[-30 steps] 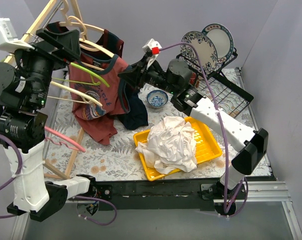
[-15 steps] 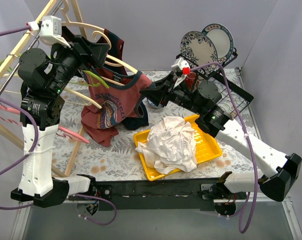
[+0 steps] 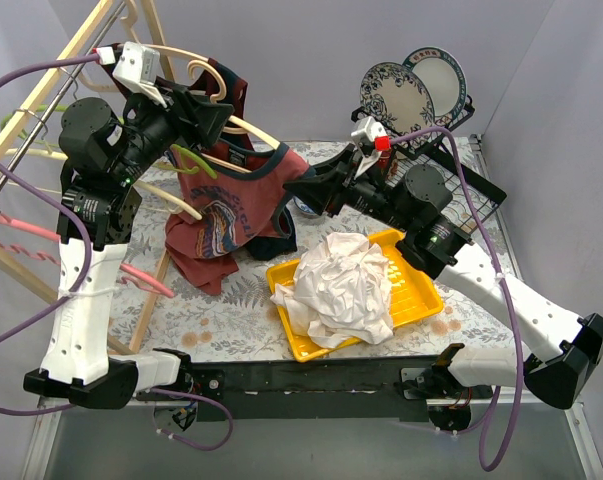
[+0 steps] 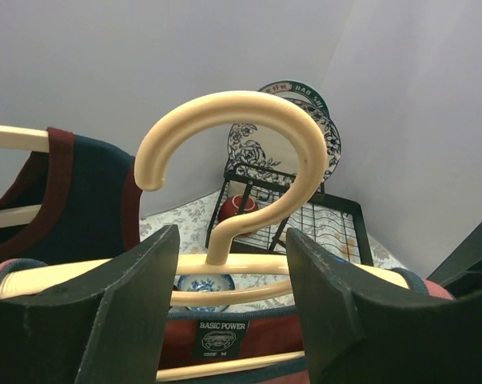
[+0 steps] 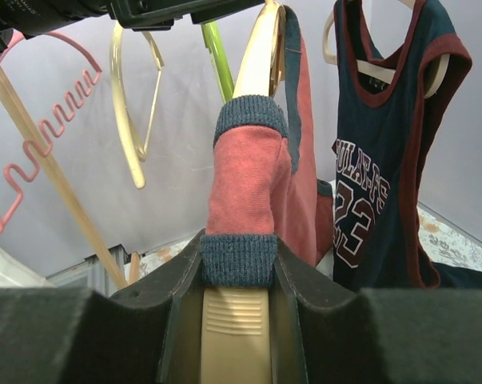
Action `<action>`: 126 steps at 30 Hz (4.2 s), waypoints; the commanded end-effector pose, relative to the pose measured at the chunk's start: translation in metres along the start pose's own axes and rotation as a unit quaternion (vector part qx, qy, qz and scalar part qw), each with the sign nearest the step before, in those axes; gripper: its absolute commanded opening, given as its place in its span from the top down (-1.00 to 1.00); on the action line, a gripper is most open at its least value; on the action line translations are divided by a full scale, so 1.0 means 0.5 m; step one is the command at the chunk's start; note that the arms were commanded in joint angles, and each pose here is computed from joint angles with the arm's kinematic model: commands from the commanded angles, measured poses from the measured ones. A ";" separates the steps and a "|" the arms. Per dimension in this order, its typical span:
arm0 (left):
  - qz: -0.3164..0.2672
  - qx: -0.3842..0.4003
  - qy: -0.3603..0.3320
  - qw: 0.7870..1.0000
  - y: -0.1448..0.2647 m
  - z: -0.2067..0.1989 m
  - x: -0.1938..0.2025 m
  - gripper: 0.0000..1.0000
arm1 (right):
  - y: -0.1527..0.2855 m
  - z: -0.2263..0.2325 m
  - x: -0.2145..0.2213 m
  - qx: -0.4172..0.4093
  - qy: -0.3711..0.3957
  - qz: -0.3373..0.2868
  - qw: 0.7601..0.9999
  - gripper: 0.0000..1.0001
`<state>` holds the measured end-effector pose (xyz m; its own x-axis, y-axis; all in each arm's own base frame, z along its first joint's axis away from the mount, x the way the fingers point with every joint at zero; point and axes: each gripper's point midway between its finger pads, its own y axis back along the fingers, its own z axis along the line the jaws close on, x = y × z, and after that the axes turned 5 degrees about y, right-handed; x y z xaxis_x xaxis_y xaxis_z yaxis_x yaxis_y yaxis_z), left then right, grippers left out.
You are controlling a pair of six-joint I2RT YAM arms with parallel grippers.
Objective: Remove the tank top from the hanger
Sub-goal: Pick up the hanger from the clothesline, then remove the tank top from the hanger.
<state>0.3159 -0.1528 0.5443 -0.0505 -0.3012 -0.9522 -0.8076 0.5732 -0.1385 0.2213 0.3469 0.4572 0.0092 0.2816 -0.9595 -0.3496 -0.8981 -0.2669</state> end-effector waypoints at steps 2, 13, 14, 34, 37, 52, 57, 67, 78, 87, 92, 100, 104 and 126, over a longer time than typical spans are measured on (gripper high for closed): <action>-0.023 0.031 -0.031 0.999 0.008 -0.028 -0.031 -0.06 | 0.022 0.049 -0.123 -0.038 0.026 -0.085 0.995 0.97; -0.029 0.051 -0.029 0.998 0.006 -0.037 -0.025 0.93 | 0.021 0.058 -0.121 -0.050 0.019 -0.078 0.995 0.97; -0.029 0.050 -0.028 0.998 0.006 -0.036 -0.023 1.00 | 0.020 0.058 -0.120 -0.050 0.016 -0.076 0.996 0.97; -0.089 -0.003 -0.052 0.995 0.006 -0.001 -0.070 1.00 | 0.102 -0.031 -0.106 0.146 -0.090 -0.016 0.985 -0.46; -0.094 -0.016 -0.049 0.994 0.001 0.009 -0.076 1.00 | 0.122 -0.054 -0.128 0.188 -0.099 -0.041 0.976 -0.46; -0.103 -0.051 -0.028 0.993 -0.004 0.029 -0.098 1.00 | 0.047 0.010 -0.186 0.074 -0.128 -0.075 0.986 -0.27; -0.098 -0.052 -0.015 0.994 -0.007 0.030 -0.094 1.00 | 0.028 -0.017 -0.197 0.095 -0.114 -0.095 0.984 -0.27; -0.099 -0.050 0.008 0.994 -0.002 0.020 -0.106 1.00 | -0.015 -0.058 -0.157 0.122 -0.096 -0.078 0.985 -0.27; -0.104 -0.060 0.014 0.993 0.004 0.025 -0.107 1.00 | -0.035 -0.088 -0.175 0.163 -0.065 -0.088 0.981 -0.24; -0.109 -0.086 0.005 0.990 0.003 0.047 -0.109 1.00 | -0.019 -0.107 -0.169 0.199 -0.054 -0.077 0.976 -0.25; -0.112 -0.092 -0.001 0.989 0.005 0.051 -0.112 1.00 | -0.018 -0.110 -0.170 0.205 -0.055 -0.079 0.974 -0.25; -0.110 -0.090 0.001 0.990 0.010 0.047 -0.110 1.00 | -0.038 -0.118 -0.169 0.205 -0.051 -0.081 0.974 -0.26; -0.109 -0.079 0.010 0.991 0.016 0.036 -0.108 1.00 | -0.058 -0.116 -0.176 0.195 -0.053 -0.084 0.976 -0.24; -0.111 -0.136 0.006 0.984 0.028 0.078 -0.102 1.00 | -0.032 -0.111 -0.259 0.199 0.009 -0.142 0.970 0.97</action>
<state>0.3413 -0.1160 0.5631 0.0670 -0.4040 -0.9123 -0.9152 0.3392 -0.2175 0.3028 0.3372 0.5178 0.0117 0.3858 -0.9225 -0.7138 -0.6429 -0.2779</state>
